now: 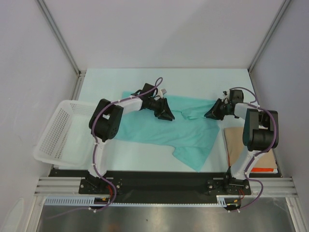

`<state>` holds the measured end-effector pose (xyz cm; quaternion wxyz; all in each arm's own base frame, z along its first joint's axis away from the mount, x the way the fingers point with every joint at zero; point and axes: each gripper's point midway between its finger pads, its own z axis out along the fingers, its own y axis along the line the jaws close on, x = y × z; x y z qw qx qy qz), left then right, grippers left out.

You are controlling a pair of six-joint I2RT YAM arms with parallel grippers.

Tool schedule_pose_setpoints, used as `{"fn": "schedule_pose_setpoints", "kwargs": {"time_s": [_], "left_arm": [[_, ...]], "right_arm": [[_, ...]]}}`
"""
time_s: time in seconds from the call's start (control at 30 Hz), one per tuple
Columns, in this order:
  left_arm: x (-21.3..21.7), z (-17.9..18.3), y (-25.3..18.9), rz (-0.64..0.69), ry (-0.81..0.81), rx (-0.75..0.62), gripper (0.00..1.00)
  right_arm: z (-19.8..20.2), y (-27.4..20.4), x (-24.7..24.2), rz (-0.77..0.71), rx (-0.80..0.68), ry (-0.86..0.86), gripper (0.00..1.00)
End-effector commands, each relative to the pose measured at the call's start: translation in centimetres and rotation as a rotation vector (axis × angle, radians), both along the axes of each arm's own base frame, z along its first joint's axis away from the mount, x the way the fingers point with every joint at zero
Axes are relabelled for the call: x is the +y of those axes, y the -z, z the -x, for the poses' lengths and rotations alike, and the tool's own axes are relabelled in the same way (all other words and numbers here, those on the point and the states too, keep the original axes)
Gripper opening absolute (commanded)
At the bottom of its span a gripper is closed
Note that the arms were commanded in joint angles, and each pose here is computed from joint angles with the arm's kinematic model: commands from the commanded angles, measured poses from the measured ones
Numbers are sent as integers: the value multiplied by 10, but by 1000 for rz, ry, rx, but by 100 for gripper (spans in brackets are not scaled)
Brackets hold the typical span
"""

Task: Fold and stack the t-shirts
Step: Fold the tshirt

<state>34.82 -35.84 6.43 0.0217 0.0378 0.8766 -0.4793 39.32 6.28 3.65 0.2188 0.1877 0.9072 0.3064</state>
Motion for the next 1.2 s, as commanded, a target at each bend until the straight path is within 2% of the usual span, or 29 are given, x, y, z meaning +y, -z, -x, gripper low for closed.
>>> {"fn": "schedule_pose_setpoints", "kwargs": {"time_s": [0.0, 0.07, 0.1, 0.17, 0.3, 0.33, 0.37, 0.47, 0.53, 0.67, 0.83, 1.0, 1.17], "left_arm": [[-3, -3, -27, 48, 23, -87, 32], [-7, -7, -28, 58, 19, -96, 38], [-12, -8, -29, 68, 19, -100, 39], [-18, -10, -23, 69, 9, -88, 42], [-45, -14, -24, 128, -42, -94, 42], [-50, -16, -22, 131, -57, -94, 40], [-57, -20, -22, 137, -70, -98, 34], [-69, -24, -14, 111, -123, -63, 29], [-77, -24, -13, 114, -151, -46, 29], [-80, -31, -3, 85, -212, -26, 37], [-80, -35, 12, 44, -217, -15, 41], [-84, -42, 20, 22, -220, -3, 43], [-82, -41, 33, -18, -221, 31, 40]], "right_arm": [[-9, -13, 2, -33, -18, 19, 13], [-4, -18, 3, -72, 54, 72, 1], [-3, -21, 5, -94, 77, 87, 0], [1, -30, 9, -151, 152, 140, 0], [9, -37, 11, -217, 247, 200, 0], [9, -38, 11, -224, 251, 204, 0], [7, -40, 8, -231, 251, 215, 0], [3, -42, 3, -228, 251, 223, 0], [3, -42, 2, -222, 250, 215, 0], [-1, -44, 0, -232, 238, 211, 0], [-6, -49, -1, -226, 205, 201, 0], [-4, -49, -2, -216, 204, 198, 0], [-1, -48, -2, -217, 206, 198, 0]]}}
